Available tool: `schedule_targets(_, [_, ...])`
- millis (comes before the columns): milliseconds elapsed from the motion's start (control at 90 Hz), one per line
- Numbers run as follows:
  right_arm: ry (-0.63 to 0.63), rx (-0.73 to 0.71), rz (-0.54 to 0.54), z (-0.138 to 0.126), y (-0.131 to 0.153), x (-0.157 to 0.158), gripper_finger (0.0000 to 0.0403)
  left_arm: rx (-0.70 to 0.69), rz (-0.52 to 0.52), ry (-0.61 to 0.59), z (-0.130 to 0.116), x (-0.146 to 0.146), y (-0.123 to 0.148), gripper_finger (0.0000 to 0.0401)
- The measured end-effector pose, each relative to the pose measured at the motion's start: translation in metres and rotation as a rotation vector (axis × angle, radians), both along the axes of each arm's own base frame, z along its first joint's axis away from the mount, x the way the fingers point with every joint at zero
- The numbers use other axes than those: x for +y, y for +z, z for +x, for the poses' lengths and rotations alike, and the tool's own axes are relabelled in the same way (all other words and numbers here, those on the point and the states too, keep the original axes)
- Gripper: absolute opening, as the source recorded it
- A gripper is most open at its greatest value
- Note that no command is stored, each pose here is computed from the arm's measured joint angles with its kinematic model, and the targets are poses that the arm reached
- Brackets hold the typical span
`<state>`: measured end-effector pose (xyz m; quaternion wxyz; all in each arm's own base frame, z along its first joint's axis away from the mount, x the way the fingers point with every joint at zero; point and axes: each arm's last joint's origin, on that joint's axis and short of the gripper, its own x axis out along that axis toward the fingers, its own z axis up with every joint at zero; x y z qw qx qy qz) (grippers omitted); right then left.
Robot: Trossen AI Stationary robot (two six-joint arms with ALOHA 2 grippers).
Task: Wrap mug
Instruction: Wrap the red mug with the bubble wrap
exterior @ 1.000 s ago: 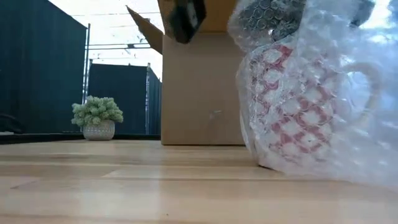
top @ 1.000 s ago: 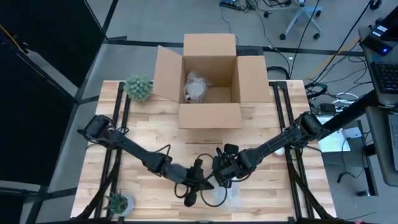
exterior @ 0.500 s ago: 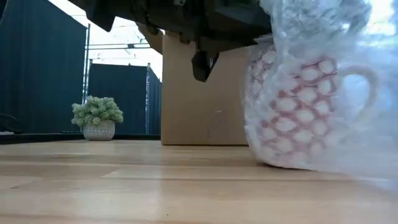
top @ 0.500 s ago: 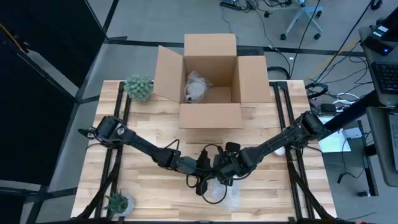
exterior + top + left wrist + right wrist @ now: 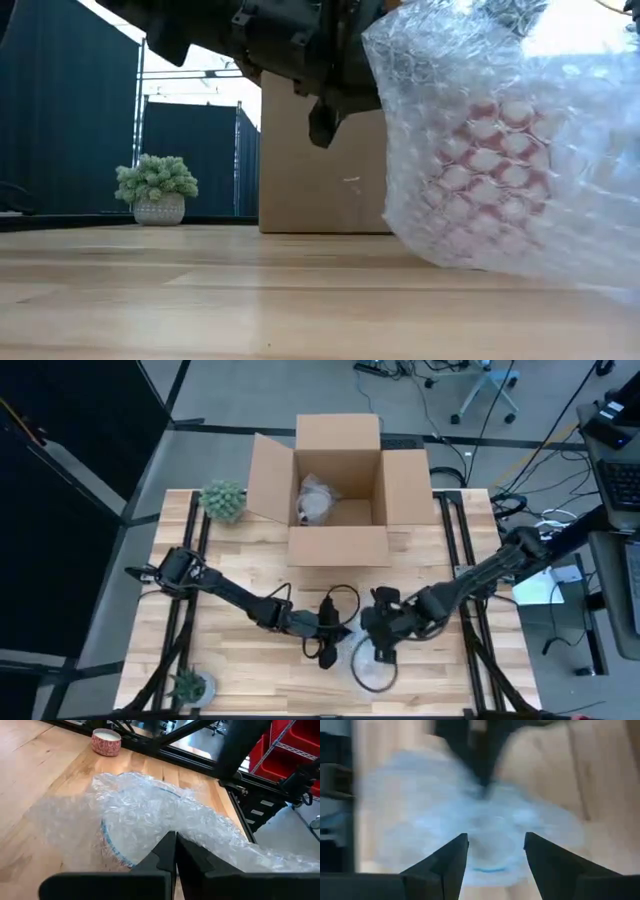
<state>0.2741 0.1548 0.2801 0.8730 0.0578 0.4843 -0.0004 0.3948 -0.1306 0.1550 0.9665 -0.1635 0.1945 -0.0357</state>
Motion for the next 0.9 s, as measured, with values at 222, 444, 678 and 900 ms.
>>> schedule_targets(222, [0.155, -0.22, 0.004, 0.012, -0.002, 0.039, 0.0185, -0.001, -0.004, -0.009, 0.002, -0.001, 0.002, 0.0001])
schedule_targets(444, [0.052, 0.002, -0.103, 0.028, -0.051, 0.03, 0.0185, -0.003, -0.003, -0.01, 0.002, -0.002, 0.003, 0.0001])
schedule_targets(678, [-0.035, 0.154, -0.114, 0.019, -0.059, 0.022, 0.0185, -0.007, -0.007, -0.019, 0.002, -0.002, 0.003, 0.0001])
schedule_targets(900, [0.03, 0.213, -0.131, 0.038, -0.094, 0.025, 0.0185, -0.011, -0.01, -0.016, 0.003, -0.002, 0.004, 0.0001])
